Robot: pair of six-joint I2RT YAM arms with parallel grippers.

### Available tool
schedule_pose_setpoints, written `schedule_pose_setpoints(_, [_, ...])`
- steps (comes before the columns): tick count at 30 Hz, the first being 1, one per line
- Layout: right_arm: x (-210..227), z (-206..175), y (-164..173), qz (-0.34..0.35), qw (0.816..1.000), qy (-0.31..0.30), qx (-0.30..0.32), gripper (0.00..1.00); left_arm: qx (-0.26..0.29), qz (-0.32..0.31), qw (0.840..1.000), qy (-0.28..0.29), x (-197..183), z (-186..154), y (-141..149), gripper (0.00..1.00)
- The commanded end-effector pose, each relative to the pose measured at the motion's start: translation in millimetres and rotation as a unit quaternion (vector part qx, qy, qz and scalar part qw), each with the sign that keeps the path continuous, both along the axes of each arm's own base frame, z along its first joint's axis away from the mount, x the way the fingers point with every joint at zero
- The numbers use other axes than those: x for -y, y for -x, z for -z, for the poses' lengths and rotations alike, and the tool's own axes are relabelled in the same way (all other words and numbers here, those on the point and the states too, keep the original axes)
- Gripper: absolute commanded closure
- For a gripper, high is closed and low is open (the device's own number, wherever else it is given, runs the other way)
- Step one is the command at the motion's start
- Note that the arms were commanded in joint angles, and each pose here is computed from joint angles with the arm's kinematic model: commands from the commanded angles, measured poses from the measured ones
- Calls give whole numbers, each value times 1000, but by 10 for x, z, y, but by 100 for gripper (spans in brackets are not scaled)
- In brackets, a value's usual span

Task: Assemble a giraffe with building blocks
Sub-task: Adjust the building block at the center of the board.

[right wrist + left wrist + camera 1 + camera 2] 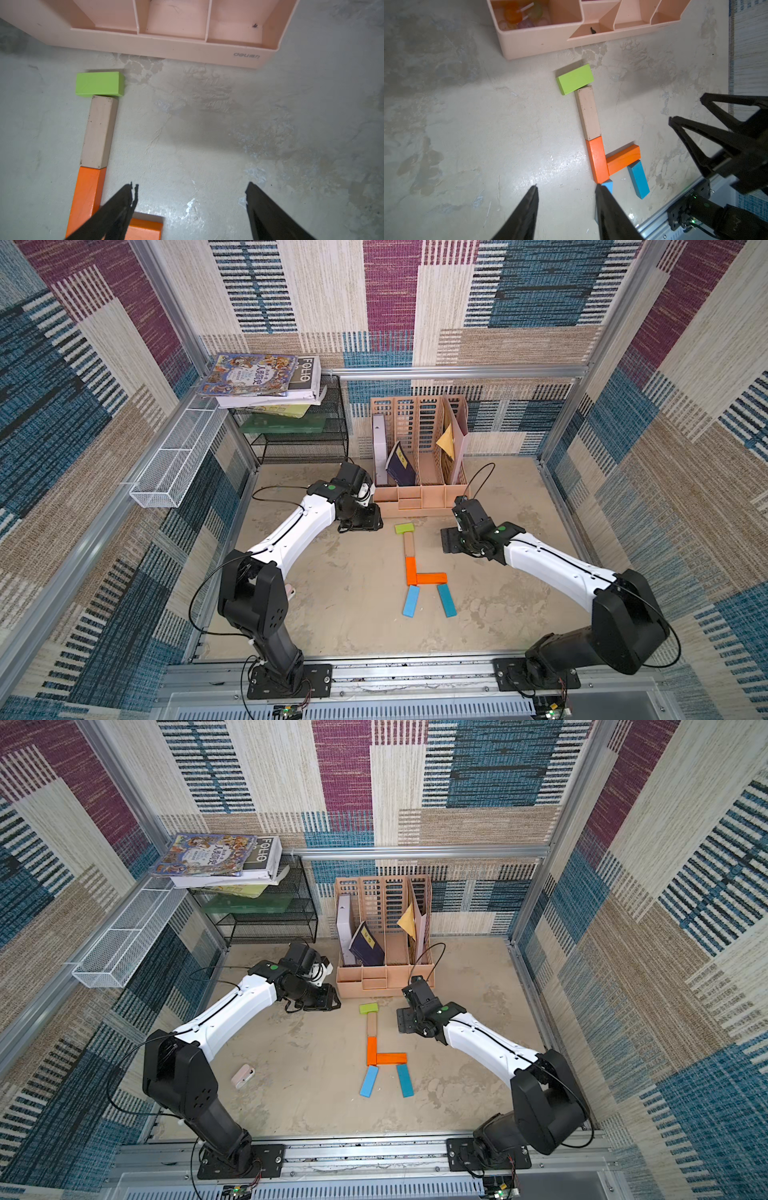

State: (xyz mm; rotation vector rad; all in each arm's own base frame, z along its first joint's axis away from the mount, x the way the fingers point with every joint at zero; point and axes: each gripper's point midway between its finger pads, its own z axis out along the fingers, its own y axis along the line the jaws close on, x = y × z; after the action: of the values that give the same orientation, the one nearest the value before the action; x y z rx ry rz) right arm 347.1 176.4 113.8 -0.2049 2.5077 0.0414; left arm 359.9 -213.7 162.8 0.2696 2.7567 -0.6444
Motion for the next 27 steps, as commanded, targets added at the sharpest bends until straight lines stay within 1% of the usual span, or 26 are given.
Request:
schedule_pose_setpoints(1, [-114,93,-130,9,1000,4,-17,14,-18,-8,1000,4,16,70,-23,51])
schedule_pose_setpoints(5, [-336,218,-272,9,999,-21,-30,18,-42,-21,999,-10,-15,258,-118,51])
schedule_pose_setpoints(8, [-458,306,-387,13,999,-30,-38,22,-65,-32,997,-5,4,399,-188,53])
schedule_pose_setpoints(11, [-546,392,-479,20,999,-24,-40,27,-85,-35,996,-1,56,546,-232,59])
schedule_pose_setpoints(13, [-556,436,-528,30,999,-19,-38,28,-87,-39,995,-12,35,632,-261,59])
schedule_pose_setpoints(15, [-546,485,-561,42,998,-14,-36,27,-88,-40,995,-20,4,703,-259,64])
schedule_pose_setpoints(17, [-558,524,-593,45,998,-14,-33,27,-86,-39,995,-10,29,697,-254,65])
schedule_pose_setpoints(20, [-555,595,-622,49,998,-9,-26,27,-80,-38,996,-3,42,658,-241,64])
schedule_pose_setpoints(24, [-500,653,-686,60,998,-3,1,26,-78,-32,996,-6,20,668,-202,63])
schedule_pose_setpoints(27, [-478,646,-705,65,998,-5,20,26,-83,-30,996,2,40,687,-177,63])
